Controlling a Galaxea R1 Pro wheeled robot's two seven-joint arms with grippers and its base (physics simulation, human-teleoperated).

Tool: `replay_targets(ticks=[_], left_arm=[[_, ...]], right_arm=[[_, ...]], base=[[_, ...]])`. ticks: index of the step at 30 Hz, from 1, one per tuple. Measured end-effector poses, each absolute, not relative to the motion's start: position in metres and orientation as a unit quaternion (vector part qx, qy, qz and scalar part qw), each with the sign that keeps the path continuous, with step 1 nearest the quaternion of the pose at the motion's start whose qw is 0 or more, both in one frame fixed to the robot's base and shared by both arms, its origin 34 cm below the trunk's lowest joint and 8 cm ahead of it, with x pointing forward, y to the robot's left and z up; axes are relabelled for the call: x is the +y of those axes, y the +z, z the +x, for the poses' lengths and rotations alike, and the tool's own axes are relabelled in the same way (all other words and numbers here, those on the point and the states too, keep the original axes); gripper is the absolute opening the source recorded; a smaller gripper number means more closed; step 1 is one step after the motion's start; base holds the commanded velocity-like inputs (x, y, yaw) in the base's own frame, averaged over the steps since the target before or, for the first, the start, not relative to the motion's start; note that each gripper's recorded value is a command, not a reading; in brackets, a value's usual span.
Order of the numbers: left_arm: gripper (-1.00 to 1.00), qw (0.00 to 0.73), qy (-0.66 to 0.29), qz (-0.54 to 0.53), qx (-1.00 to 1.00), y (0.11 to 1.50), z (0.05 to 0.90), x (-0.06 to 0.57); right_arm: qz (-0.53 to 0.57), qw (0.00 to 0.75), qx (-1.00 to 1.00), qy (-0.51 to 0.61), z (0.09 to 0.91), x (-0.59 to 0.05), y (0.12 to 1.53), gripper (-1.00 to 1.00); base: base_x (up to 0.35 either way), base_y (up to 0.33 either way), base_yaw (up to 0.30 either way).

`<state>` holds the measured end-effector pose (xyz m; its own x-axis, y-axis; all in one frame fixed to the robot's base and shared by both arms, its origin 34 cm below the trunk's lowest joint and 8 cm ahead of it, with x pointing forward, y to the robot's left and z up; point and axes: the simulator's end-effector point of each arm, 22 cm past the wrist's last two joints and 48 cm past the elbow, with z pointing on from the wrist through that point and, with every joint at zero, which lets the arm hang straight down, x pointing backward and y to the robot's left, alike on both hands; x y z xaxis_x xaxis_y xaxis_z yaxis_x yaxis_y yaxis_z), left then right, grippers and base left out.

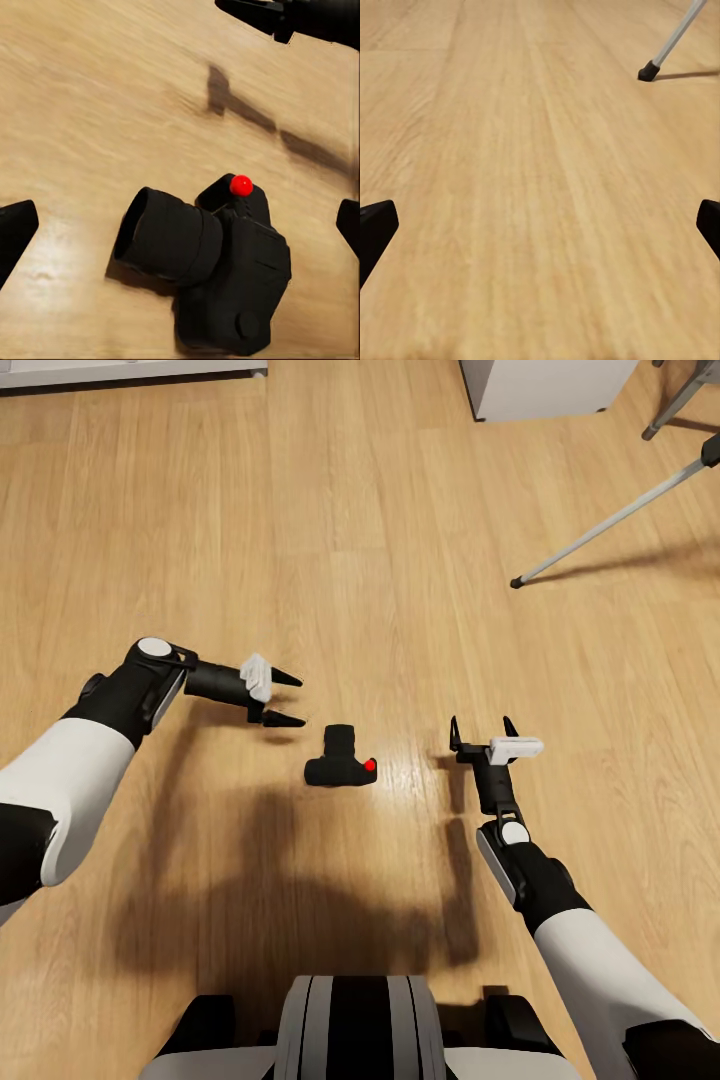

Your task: Attach the digital camera to the camera tripod in the bedroom.

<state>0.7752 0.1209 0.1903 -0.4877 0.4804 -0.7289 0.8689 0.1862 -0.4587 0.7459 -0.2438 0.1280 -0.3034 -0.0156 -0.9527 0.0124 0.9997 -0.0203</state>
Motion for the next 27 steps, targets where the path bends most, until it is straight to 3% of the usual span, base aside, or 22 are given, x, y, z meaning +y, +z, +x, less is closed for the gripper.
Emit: replay_targets(ticks=[12, 27], left_arm=[[1.0, 0.192, -0.475, 0.503, 0.696, 0.18, 0.726, 0.169], [1.0, 0.17, -0.502, 0.484, 0.697, 0.134, 0.659, 0.191]], right_arm=[[-0.001, 0.59, 0.807, -0.012, 0.746, -0.244, 0.128, 1.0], [-0.002, 0.59, 0.808, -0.012, 0.746, -0.244, 0.128, 1.0]], base=[[0.0, 0.0, 0.0], [0.0, 0.0, 0.0]])
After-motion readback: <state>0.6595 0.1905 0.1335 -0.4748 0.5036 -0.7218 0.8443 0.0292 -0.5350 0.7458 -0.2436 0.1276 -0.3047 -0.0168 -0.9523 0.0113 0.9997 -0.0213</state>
